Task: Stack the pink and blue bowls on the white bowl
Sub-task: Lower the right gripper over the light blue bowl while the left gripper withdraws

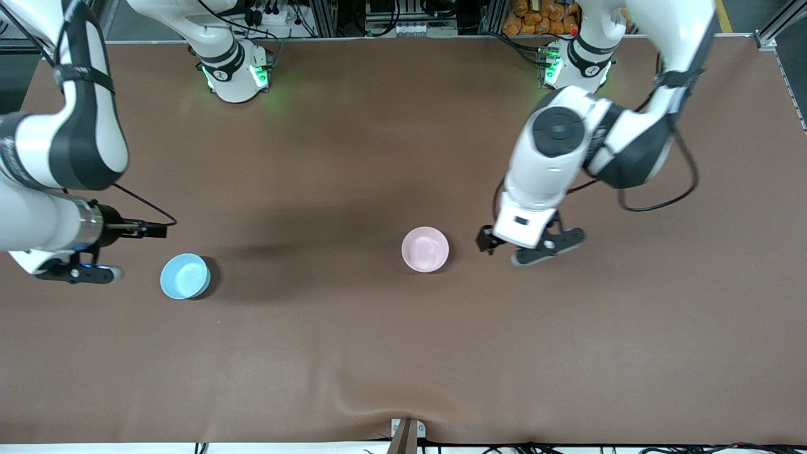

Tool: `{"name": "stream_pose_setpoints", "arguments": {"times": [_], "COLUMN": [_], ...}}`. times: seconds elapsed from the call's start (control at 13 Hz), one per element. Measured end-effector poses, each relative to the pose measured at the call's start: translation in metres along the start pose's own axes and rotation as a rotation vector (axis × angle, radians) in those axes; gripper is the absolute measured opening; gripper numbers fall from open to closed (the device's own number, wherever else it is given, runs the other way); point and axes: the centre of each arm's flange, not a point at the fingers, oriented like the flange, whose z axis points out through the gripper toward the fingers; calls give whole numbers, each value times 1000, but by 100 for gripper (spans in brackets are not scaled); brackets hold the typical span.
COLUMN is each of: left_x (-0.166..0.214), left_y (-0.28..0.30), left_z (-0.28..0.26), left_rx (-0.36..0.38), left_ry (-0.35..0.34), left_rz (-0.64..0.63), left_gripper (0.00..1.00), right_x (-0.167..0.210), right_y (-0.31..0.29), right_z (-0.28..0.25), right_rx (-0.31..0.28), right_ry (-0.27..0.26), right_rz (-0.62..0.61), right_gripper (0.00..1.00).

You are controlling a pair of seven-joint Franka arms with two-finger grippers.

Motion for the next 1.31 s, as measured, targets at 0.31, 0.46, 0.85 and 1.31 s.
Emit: {"name": "stream_pose_setpoints", "arguments": {"times": [0.31,0.46,0.85,1.31], "left_x": [32,41,61,71], "left_y": [-51,-71,-124,-166], "left_z": [-28,-43,-73,-93], "left_rx": [20,16,27,53], "left_ry": [-20,-30,-50,-81], "left_rz": [29,59,82,130], "left_gripper": [100,100,100,100], "right_x": [28,30,60,74], "right_y": [-19,-24,14,17], "right_z": [41,49,115,145], "right_rx": [-3,-7,0,4], "right_ry": [-4,-16,-81,-23], "right_rz": [-21,-34,-109,-206], "right_gripper": [100,100,100,100]}}
